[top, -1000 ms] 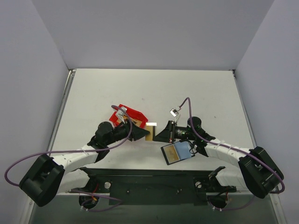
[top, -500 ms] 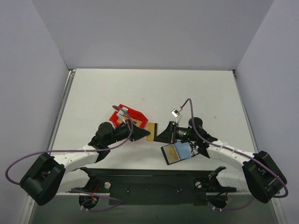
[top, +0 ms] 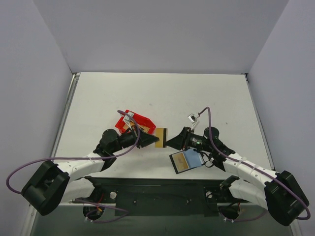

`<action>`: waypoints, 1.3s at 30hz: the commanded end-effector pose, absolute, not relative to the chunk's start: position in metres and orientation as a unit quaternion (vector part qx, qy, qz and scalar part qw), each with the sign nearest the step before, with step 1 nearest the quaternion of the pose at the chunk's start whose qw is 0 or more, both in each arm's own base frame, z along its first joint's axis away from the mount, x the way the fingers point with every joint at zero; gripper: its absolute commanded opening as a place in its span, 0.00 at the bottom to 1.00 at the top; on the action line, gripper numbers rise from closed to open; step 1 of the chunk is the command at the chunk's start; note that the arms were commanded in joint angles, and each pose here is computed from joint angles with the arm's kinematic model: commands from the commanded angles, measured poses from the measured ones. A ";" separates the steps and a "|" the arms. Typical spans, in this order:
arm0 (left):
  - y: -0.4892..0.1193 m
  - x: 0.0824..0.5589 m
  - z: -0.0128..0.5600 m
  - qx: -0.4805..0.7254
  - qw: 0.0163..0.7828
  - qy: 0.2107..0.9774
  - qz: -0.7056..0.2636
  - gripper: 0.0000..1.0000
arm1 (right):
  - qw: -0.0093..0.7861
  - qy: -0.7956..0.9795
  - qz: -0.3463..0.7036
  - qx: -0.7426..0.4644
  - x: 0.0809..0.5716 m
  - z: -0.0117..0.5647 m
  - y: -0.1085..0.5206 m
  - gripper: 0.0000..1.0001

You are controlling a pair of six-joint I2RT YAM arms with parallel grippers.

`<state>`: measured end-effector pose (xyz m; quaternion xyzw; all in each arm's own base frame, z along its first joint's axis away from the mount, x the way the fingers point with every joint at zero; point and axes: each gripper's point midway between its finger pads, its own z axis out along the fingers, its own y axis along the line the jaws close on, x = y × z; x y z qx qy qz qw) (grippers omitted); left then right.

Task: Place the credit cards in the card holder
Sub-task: Pick up the credit card at the corner of the board.

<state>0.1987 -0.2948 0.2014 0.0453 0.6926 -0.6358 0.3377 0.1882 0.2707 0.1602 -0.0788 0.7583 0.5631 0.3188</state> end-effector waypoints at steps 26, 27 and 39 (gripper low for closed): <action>-0.307 0.184 0.221 0.080 0.323 0.655 -0.678 0.00 | 0.369 0.692 0.615 -0.079 0.198 0.199 0.276 0.23; -0.307 0.184 0.221 0.080 0.323 0.656 -0.678 0.00 | 0.367 0.693 0.615 -0.079 0.198 0.199 0.276 0.23; -0.306 0.186 0.219 0.074 0.326 0.659 -0.674 0.00 | 0.362 0.694 0.617 -0.081 0.196 0.198 0.277 0.18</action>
